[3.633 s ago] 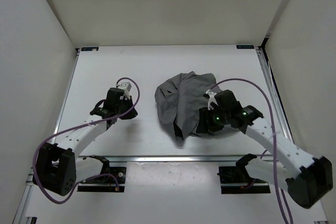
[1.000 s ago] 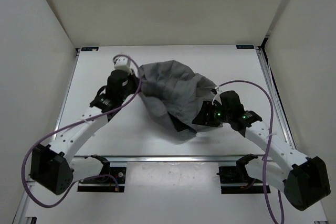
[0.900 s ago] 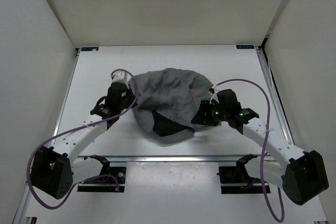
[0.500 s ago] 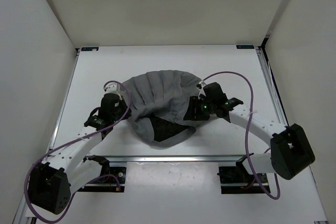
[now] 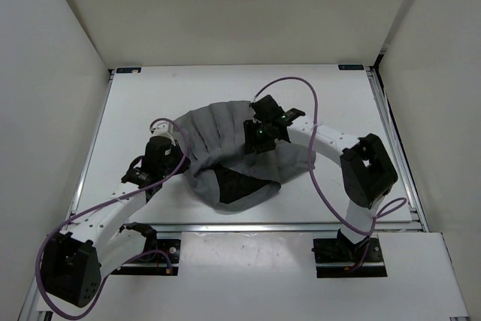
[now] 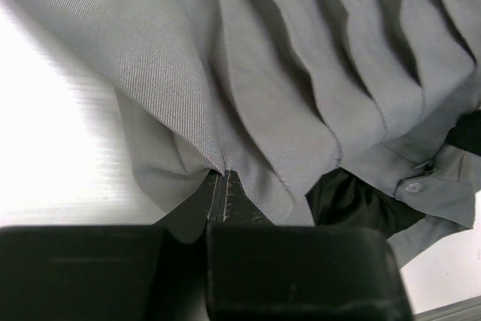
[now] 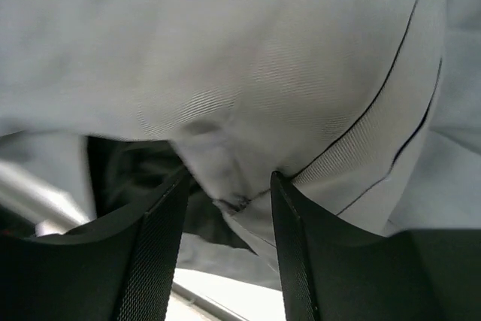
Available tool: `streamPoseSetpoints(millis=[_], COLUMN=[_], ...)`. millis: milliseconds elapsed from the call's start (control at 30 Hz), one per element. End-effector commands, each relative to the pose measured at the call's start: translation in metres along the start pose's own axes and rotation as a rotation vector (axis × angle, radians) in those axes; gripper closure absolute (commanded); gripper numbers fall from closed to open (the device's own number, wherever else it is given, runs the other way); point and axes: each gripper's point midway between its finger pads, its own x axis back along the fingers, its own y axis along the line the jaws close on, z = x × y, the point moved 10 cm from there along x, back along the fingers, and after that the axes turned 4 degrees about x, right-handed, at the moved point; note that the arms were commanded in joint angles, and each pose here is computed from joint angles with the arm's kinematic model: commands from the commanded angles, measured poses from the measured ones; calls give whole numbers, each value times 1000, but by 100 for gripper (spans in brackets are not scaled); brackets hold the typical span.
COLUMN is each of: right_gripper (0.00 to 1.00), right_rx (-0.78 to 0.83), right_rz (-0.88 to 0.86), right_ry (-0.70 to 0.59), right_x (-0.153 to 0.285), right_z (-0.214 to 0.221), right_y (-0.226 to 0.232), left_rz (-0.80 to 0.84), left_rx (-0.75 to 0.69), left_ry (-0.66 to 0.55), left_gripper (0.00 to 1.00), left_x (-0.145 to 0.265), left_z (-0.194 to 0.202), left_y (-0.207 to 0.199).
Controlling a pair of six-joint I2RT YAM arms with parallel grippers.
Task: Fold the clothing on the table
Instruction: Flatten the skirt out
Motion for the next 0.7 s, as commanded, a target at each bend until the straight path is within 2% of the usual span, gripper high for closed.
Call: streamPoseSetpoints(millis=[0,267,667], right_gripper=[47,48,50], right_rx=[12,40,7], right_rz=[156,316,340], right_ry=[32,83,136], right_x=[3,-3,-29], right_z=[2,16,27], right_y=[9,22,12], left_rz=[21,20,31], left_rx=[9,15,21], left_ry=[-15,-10,-13], left_gripper=[100,100,100], left_x=[1,0,0], left_z=[-2,3,2], left_y=[1,4,4])
